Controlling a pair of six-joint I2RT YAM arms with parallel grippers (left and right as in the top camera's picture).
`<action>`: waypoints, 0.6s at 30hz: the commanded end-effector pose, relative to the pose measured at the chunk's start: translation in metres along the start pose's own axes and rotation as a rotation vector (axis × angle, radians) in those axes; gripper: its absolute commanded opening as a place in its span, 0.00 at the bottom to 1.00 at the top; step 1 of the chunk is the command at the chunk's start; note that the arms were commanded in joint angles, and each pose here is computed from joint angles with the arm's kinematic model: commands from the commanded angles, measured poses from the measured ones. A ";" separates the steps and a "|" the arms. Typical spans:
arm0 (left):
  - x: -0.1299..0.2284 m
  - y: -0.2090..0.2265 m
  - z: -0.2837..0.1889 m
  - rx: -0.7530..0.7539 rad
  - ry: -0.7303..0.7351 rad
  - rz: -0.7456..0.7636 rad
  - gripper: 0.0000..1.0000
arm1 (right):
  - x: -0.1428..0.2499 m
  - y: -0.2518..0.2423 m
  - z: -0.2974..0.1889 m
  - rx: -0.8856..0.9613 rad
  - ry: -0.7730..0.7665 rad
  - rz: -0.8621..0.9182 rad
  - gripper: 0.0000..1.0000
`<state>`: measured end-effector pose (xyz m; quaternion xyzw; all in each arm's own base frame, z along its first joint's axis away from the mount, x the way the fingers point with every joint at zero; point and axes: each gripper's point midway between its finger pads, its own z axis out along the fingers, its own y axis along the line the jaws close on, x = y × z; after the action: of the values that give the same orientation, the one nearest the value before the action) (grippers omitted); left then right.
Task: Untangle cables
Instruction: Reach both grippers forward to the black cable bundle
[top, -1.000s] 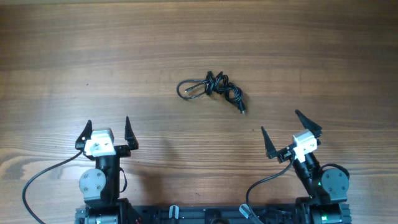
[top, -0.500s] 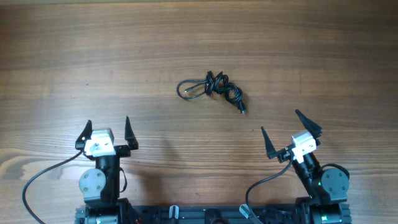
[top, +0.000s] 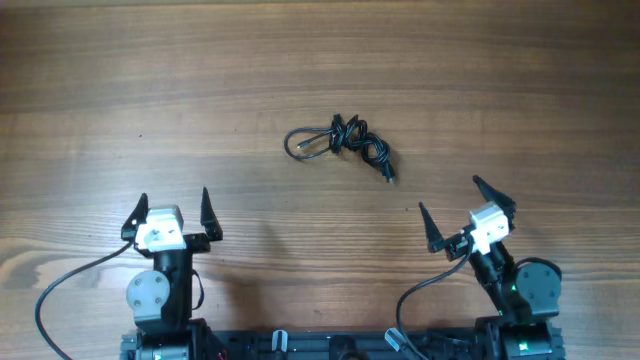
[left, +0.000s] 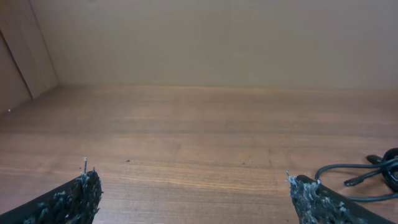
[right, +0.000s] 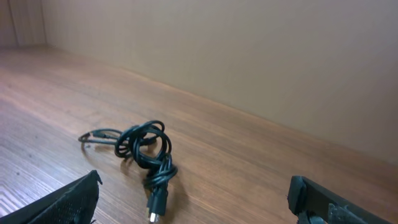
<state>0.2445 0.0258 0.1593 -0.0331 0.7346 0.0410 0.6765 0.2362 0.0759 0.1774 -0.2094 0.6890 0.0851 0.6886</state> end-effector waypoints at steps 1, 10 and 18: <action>-0.025 -0.003 -0.002 0.019 -0.013 -0.013 1.00 | -0.034 -0.005 -0.001 0.003 -0.034 0.044 1.00; -0.097 -0.030 0.033 0.181 0.255 -0.037 1.00 | -0.088 -0.011 0.018 -0.094 0.146 0.096 1.00; -0.161 -0.083 0.097 0.329 0.541 -0.016 1.00 | -0.140 0.000 0.052 -0.319 0.279 0.196 1.00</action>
<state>0.3369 -0.0249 0.2868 0.0343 0.8839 -0.0726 0.4607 0.2736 0.1043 0.2864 -0.2299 0.7858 0.1861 0.5432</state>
